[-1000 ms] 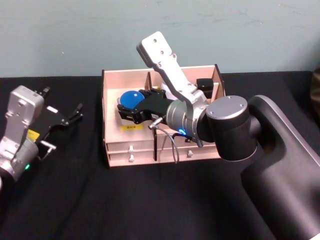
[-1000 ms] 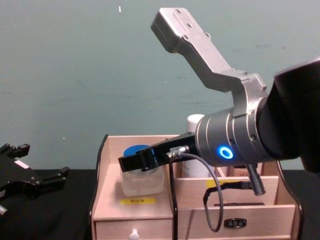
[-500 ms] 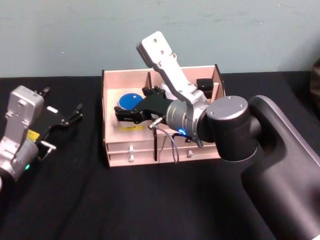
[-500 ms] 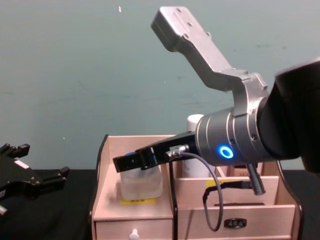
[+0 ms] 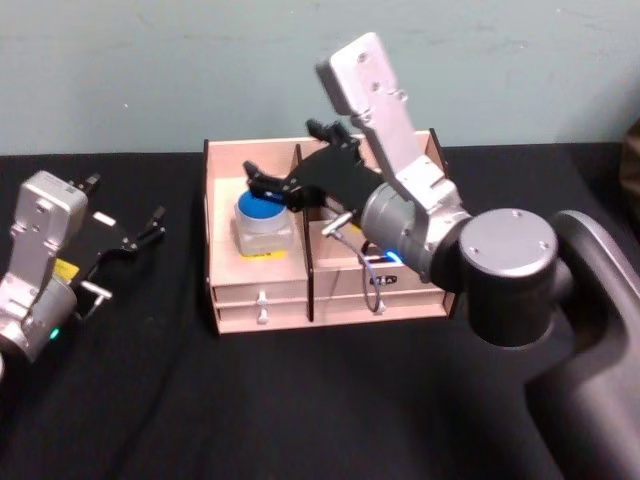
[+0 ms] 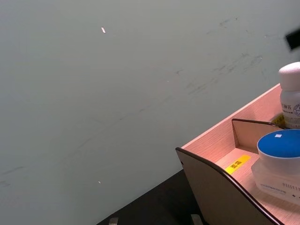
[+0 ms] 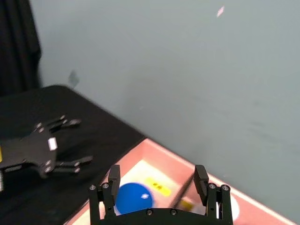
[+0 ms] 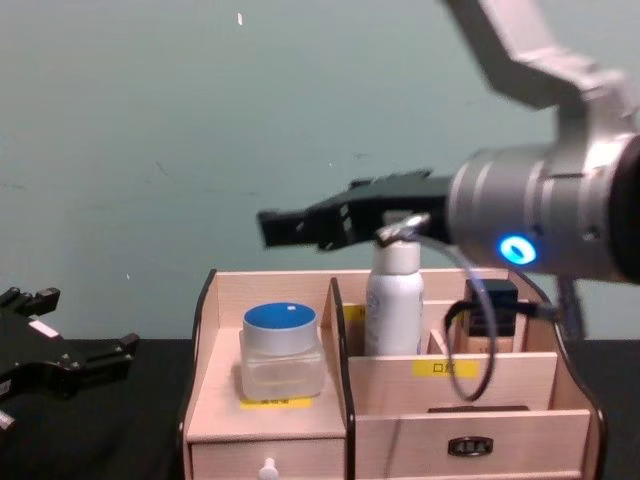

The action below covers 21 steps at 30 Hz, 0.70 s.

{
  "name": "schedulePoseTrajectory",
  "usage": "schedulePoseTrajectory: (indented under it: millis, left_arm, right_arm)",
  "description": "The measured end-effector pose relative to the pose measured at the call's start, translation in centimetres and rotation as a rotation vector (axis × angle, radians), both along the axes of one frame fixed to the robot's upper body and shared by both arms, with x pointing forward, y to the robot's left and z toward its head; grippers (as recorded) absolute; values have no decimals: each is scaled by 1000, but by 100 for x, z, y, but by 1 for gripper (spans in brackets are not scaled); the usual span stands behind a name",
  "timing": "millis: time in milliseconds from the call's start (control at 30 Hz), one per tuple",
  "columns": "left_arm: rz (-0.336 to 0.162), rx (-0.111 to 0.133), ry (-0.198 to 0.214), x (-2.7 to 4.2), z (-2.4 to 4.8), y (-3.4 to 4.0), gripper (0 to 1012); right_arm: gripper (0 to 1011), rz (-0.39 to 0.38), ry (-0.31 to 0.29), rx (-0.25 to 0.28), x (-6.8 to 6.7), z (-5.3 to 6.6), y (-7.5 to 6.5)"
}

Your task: Pick up the facial cleanser and watermelon frost from the table and place them into the tiered storage box.

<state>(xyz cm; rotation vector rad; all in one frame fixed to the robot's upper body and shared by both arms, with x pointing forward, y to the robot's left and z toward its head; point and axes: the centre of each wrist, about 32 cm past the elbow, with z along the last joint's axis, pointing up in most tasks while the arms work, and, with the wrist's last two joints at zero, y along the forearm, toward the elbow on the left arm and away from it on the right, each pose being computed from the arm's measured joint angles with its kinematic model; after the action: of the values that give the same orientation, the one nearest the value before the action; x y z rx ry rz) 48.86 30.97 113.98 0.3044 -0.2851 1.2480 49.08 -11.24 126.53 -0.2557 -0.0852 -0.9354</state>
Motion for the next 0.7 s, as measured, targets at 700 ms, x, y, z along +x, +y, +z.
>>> schedulePoseTrajectory:
  millis: [700]
  left_arm:
    - [0,0,0,0,0,0,1001]
  right_arm:
    - [1002,-399,-164,11,-369,-181,-816]
